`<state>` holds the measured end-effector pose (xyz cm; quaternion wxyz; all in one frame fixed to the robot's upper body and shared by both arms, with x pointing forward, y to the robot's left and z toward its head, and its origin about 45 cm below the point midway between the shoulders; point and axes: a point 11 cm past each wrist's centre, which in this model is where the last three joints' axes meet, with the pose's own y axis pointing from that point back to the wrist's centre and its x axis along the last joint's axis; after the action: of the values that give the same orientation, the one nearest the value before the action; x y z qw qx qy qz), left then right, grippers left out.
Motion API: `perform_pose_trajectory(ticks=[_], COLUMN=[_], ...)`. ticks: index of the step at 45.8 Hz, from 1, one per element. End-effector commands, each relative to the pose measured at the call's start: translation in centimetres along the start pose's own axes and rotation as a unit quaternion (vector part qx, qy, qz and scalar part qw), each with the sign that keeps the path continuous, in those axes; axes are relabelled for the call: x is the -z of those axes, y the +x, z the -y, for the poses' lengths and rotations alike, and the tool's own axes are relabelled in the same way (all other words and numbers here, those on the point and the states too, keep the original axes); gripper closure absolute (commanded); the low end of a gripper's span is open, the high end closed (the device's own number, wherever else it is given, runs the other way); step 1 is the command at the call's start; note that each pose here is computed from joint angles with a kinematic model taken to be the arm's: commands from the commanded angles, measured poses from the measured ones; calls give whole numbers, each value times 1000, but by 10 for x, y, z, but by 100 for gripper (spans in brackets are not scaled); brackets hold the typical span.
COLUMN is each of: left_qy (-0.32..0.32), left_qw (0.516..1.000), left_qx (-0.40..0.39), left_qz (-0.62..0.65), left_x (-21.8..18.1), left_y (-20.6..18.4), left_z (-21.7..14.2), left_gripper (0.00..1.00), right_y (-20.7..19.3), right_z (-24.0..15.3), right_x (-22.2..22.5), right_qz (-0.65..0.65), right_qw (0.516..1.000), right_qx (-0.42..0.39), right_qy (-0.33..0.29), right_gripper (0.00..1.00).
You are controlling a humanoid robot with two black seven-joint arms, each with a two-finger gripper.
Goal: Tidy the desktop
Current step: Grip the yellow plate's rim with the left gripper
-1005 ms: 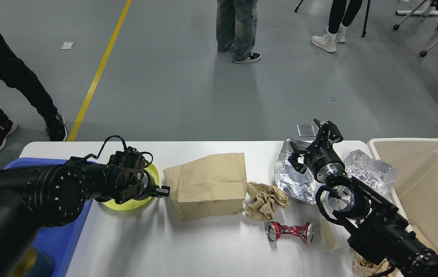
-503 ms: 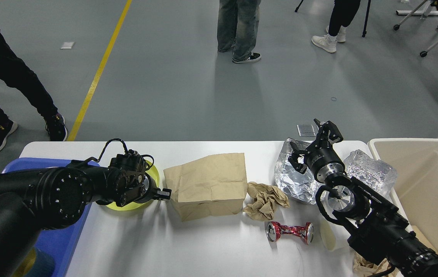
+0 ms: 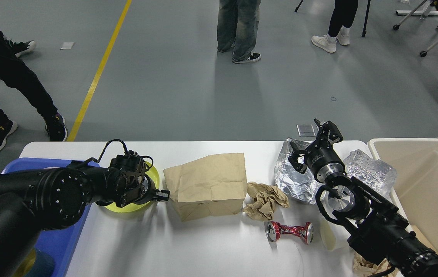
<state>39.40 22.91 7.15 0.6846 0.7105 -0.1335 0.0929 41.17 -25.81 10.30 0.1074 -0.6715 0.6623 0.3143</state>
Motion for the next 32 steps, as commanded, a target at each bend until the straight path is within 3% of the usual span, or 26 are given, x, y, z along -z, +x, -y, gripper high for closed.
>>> perform_pose_trajectory(ticks=[1,8,32], left_qy=[3,3,4], left_qw=[1000,1000,998], left_qx=[-2,-15,-63], left_qz=[1,-1,2], left_x=[2,2,1], left_y=[2,9,49], left_z=[-1,-3,-24], left_gripper=[95,100,100], right_y=[0,0,0], right_z=[0,0,0], right_x=[0,0,0], right_qz=[0,0,0], right_qw=[1000,1000,1000], right_qx=[0,1,0], right_qy=[0,0,0], right_gripper=[0,0,0])
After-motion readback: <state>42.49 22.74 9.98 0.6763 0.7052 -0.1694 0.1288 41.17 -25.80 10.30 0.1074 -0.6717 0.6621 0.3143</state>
